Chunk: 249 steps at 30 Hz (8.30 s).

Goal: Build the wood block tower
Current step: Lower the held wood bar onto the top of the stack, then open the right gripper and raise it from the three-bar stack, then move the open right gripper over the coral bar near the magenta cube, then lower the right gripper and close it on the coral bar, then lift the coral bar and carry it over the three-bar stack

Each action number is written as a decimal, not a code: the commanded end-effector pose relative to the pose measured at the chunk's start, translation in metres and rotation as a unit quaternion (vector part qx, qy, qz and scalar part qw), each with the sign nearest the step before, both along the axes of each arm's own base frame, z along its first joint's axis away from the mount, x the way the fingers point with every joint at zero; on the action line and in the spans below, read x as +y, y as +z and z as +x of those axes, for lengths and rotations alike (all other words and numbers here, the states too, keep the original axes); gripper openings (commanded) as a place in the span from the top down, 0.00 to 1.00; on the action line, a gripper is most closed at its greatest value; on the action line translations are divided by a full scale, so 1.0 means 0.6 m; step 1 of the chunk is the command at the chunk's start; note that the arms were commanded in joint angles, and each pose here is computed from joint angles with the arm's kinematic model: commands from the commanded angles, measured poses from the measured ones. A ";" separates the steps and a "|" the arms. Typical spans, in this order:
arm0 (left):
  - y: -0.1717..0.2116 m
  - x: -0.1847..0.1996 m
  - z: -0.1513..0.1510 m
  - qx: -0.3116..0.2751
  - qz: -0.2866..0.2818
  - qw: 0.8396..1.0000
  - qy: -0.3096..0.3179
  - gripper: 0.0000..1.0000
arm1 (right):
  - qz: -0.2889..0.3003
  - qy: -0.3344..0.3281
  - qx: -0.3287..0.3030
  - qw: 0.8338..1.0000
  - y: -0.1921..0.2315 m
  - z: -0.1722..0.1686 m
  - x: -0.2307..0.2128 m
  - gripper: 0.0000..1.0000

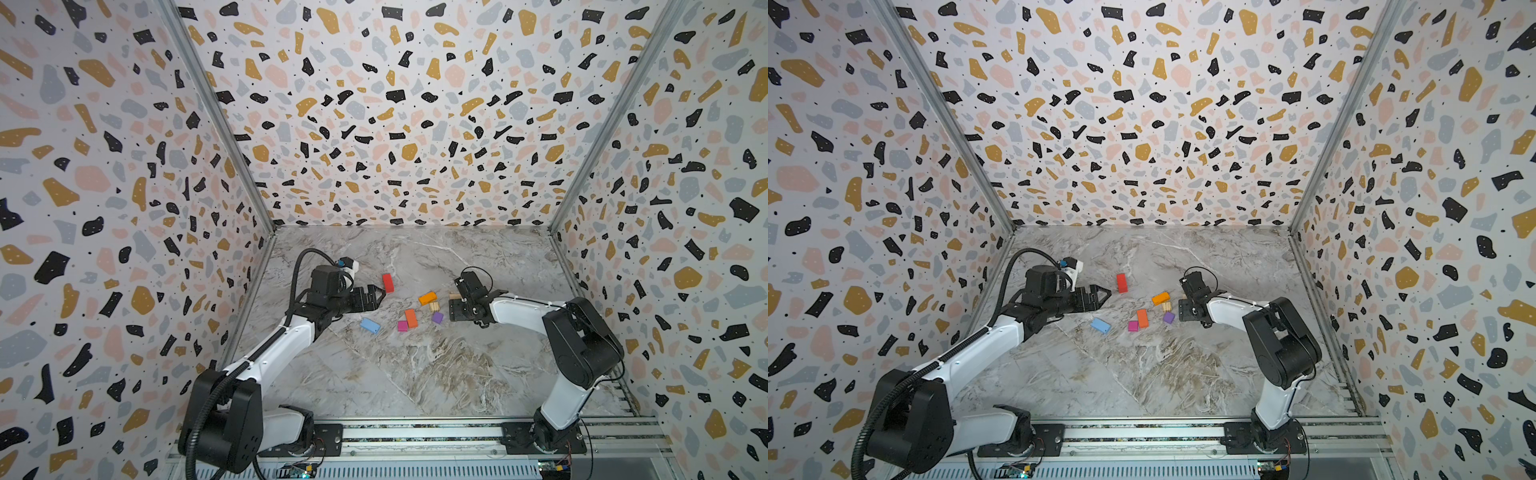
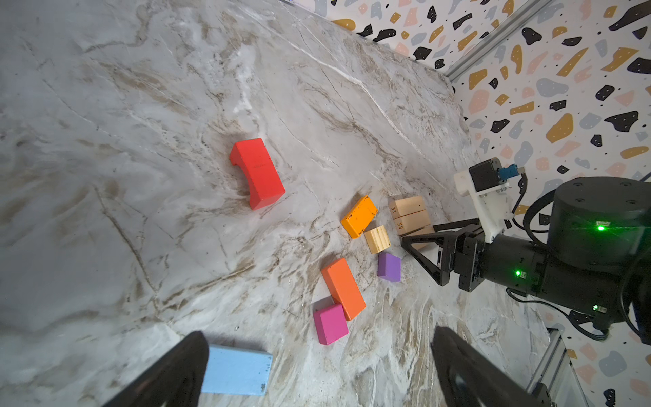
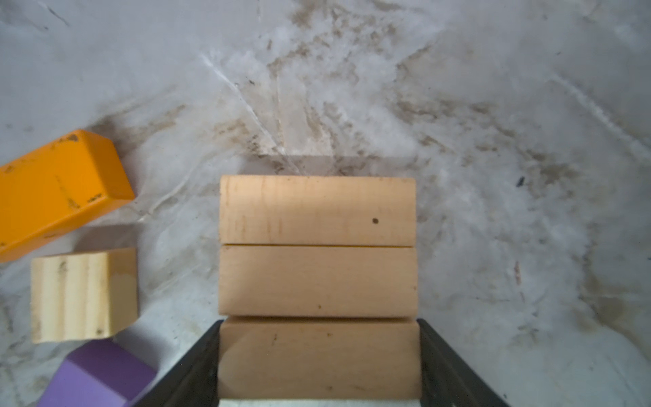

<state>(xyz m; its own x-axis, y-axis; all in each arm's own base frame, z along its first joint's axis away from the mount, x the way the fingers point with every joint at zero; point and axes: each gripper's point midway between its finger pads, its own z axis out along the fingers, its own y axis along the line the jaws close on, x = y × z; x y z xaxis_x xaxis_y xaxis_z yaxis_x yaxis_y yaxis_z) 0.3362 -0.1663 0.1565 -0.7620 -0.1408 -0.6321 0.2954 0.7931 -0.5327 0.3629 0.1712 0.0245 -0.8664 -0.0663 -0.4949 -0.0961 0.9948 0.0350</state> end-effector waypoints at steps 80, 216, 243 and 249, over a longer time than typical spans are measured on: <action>0.025 0.005 0.003 -0.029 0.013 0.999 0.003 0.00 | 0.047 0.067 -0.007 0.997 0.139 0.000 0.046 0.09; 0.025 0.005 0.004 -0.022 -0.020 1.000 0.006 0.00 | 0.007 0.033 -0.013 0.999 0.133 -0.022 0.030 0.72; 0.027 0.006 0.002 -0.025 -0.018 1.000 0.005 0.00 | -0.002 0.017 0.006 1.000 0.083 -0.001 -0.011 0.71; 0.027 0.006 0.002 -0.025 -0.019 0.999 0.005 0.00 | -0.003 0.014 0.008 1.000 0.076 0.003 -0.014 0.71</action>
<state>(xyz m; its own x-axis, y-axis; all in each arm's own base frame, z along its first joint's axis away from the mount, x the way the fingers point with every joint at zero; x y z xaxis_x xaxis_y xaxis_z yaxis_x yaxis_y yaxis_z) 0.3365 -0.1610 0.1700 -0.7412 -0.1737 -0.6484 0.2911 0.7872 -0.5436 0.3632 0.1652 0.0724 -0.8717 -0.0911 -0.4815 -0.1236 0.9917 0.0361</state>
